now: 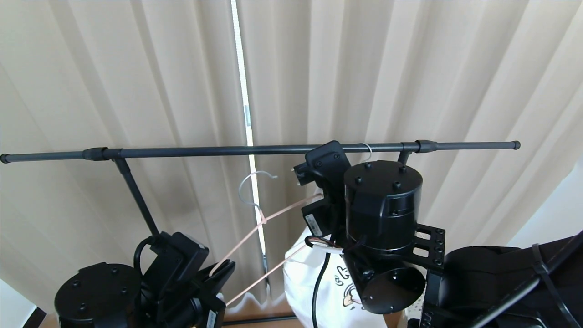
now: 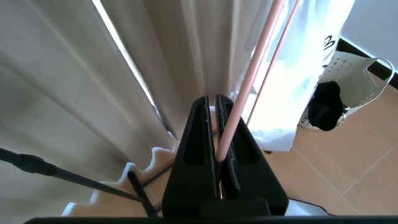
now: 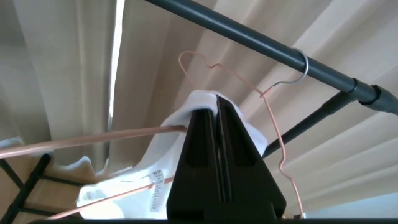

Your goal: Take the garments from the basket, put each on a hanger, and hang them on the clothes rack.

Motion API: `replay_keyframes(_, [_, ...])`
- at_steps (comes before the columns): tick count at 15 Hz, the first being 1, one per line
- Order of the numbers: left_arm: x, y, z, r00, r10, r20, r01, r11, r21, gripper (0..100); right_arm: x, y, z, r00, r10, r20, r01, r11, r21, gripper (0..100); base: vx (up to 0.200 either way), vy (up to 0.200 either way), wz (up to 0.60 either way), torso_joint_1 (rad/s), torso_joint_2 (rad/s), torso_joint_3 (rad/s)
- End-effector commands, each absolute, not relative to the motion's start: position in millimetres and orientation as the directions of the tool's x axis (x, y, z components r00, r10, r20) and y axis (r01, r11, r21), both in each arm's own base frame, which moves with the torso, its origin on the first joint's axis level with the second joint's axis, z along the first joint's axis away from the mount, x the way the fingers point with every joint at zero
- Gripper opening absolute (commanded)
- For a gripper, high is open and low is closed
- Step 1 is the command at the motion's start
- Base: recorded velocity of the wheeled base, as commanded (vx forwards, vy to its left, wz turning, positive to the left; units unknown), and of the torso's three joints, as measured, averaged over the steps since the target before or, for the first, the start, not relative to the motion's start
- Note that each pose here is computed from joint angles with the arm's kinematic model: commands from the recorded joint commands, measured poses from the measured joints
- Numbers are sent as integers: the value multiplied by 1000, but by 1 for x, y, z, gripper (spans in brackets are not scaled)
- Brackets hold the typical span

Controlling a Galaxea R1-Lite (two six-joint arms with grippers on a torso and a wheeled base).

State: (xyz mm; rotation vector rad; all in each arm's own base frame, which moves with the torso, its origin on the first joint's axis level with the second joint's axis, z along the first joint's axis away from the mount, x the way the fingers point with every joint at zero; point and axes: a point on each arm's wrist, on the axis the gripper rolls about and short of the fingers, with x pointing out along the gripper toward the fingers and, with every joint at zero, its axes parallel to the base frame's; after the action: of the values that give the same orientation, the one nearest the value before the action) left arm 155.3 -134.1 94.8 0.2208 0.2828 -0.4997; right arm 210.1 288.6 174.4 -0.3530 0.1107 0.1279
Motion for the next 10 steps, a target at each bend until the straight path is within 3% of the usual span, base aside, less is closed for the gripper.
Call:
replay_keyframes(1, [155, -134, 94, 838, -441, -321, 503, 853, 139, 0, 204, 293, 176, 984, 127, -126, -161, 936, -312, 0, 0, 0, 0, 0, 0, 0])
replay_keyframes(10, [154, -137, 94, 838, -454, -303, 510, 850, 135, 0, 174, 320, 191, 965, 248, -90, -257, 959, -118, 0, 0, 0, 0, 0, 0, 0])
